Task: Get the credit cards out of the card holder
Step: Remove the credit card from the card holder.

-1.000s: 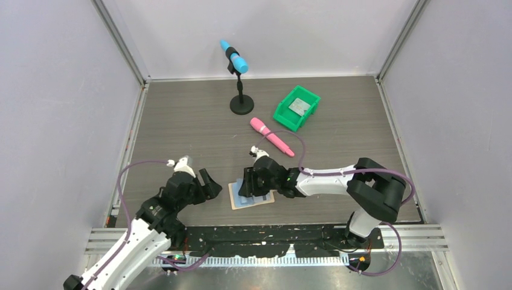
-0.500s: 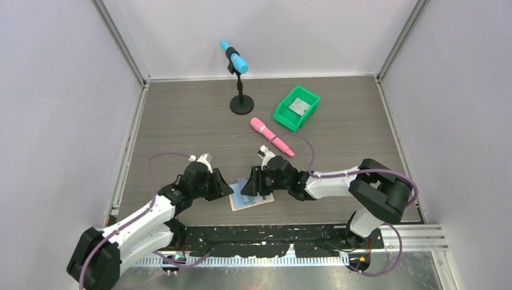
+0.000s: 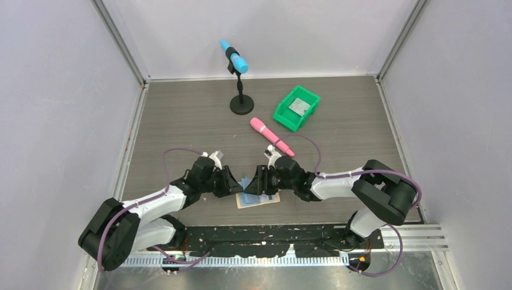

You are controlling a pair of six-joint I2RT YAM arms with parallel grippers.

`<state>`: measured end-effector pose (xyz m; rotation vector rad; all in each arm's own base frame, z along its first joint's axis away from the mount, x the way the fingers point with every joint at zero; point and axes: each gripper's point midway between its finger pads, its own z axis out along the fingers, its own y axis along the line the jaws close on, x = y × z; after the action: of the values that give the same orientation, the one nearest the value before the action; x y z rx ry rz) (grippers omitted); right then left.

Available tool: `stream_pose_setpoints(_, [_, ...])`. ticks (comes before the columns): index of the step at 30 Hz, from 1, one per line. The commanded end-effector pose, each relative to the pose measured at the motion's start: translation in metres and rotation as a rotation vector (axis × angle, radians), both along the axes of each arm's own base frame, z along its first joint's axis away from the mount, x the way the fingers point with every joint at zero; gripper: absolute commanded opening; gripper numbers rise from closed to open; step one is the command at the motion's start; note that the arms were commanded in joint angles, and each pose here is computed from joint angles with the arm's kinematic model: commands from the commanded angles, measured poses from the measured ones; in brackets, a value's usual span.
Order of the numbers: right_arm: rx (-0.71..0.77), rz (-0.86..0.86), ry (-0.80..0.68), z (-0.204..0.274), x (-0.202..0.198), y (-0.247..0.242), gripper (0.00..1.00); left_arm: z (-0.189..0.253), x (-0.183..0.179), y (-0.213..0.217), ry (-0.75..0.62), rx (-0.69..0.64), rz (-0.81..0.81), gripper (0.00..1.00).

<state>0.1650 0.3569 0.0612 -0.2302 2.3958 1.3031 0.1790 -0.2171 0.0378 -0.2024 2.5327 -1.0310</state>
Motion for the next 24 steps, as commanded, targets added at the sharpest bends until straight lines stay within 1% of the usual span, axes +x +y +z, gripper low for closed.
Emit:
stream_pose_setpoints(1, [0.079, -0.011, -0.046, 0.025, 0.008, 0.004, 0.54, 0.037, 0.013, -0.028, -0.106, -0.125, -0.074, 0.34])
stream_pose_setpoints(5, [0.084, -0.016, -0.045, 0.028, 0.01, 0.003, 0.53, 0.044, 0.012, -0.038, -0.12, -0.157, -0.112, 0.35])
stream_pose_setpoints(7, [0.084, -0.019, -0.051, 0.031, 0.011, 0.002, 0.56, 0.048, 0.011, -0.044, -0.128, -0.168, -0.135, 0.35])
stream_pose_setpoints(10, [0.073, -0.027, -0.068, 0.035, 0.013, -0.002, 0.63, 0.051, 0.009, -0.052, -0.131, -0.168, -0.166, 0.36])
stream_pose_setpoints(12, [0.063, -0.033, -0.074, 0.036, 0.015, -0.005, 0.65, 0.051, 0.009, -0.057, -0.128, -0.166, -0.179, 0.36])
stream_pose_setpoints(20, [0.037, -0.062, -0.078, 0.032, 0.018, -0.021, 0.69, 0.049, 0.009, -0.068, -0.111, -0.162, -0.203, 0.37])
stream_pose_setpoints(24, [0.012, -0.054, -0.095, 0.031, 0.018, -0.024, 0.74, 0.052, 0.01, -0.074, -0.113, -0.163, -0.217, 0.37])
